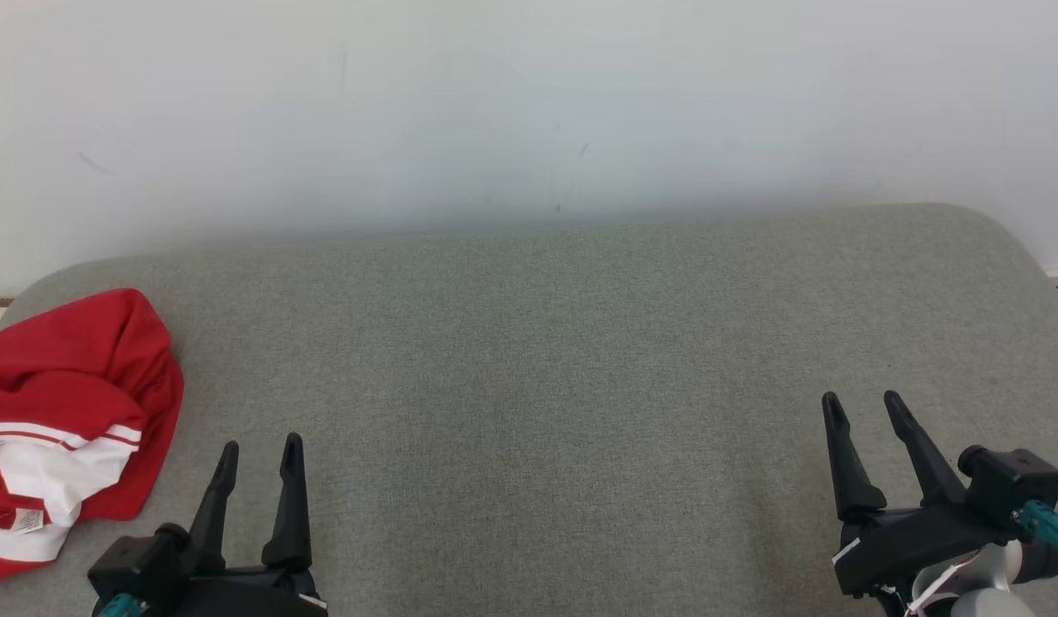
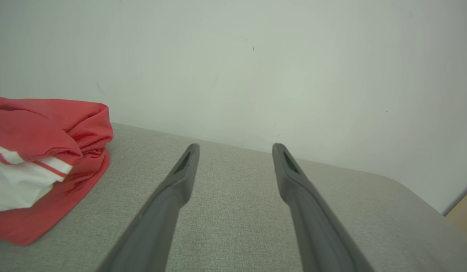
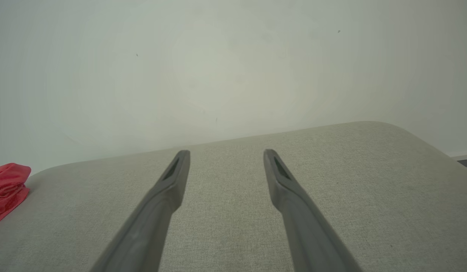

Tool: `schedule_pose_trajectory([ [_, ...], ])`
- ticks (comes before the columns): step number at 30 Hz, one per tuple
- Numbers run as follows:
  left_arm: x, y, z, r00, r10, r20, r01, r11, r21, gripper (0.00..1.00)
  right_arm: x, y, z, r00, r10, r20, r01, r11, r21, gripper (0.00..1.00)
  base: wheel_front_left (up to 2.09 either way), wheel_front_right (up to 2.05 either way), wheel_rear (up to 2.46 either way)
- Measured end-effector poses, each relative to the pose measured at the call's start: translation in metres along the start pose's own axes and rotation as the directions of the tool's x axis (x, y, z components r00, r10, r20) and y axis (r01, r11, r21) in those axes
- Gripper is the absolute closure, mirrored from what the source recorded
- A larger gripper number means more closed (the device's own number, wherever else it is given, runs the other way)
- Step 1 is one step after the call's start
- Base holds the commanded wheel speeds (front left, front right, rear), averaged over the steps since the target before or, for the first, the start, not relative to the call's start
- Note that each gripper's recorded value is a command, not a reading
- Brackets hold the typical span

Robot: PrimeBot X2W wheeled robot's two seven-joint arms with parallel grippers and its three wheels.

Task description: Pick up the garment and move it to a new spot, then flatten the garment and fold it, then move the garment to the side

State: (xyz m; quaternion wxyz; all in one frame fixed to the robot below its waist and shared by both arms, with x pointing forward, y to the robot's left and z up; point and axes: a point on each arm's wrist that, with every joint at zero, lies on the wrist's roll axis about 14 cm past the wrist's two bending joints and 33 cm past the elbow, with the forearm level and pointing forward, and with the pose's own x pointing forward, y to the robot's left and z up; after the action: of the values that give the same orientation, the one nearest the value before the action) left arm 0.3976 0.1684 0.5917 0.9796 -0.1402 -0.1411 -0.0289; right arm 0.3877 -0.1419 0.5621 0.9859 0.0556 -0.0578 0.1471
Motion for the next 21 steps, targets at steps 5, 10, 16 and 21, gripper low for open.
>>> schedule_pose_trajectory([
  [5,-0.003,0.000,-0.001,1.000,0.004,-0.003,-0.004,0.999,0.047,0.00,-0.004,0.006,-0.005,1.000,0.009,-0.002,-0.009,1.000,-0.023,0.00,0.00,0.00,0.00],
  [10,-0.004,0.002,-0.002,1.000,0.009,-0.005,-0.008,0.996,0.093,0.00,-0.005,0.011,-0.007,1.000,0.020,-0.001,-0.020,0.999,-0.050,0.00,0.00,0.00,0.00],
  [16,-0.007,0.002,-0.007,1.000,0.004,-0.016,-0.002,0.990,0.142,0.00,-0.007,0.018,-0.009,0.999,0.033,0.004,-0.033,0.996,-0.078,0.00,0.00,0.00,0.00],
  [21,-0.009,0.003,-0.012,0.999,0.007,-0.034,0.000,0.984,0.180,0.00,-0.009,0.020,-0.009,0.999,0.036,0.010,-0.035,0.995,-0.094,0.00,0.00,0.00,0.00],
])
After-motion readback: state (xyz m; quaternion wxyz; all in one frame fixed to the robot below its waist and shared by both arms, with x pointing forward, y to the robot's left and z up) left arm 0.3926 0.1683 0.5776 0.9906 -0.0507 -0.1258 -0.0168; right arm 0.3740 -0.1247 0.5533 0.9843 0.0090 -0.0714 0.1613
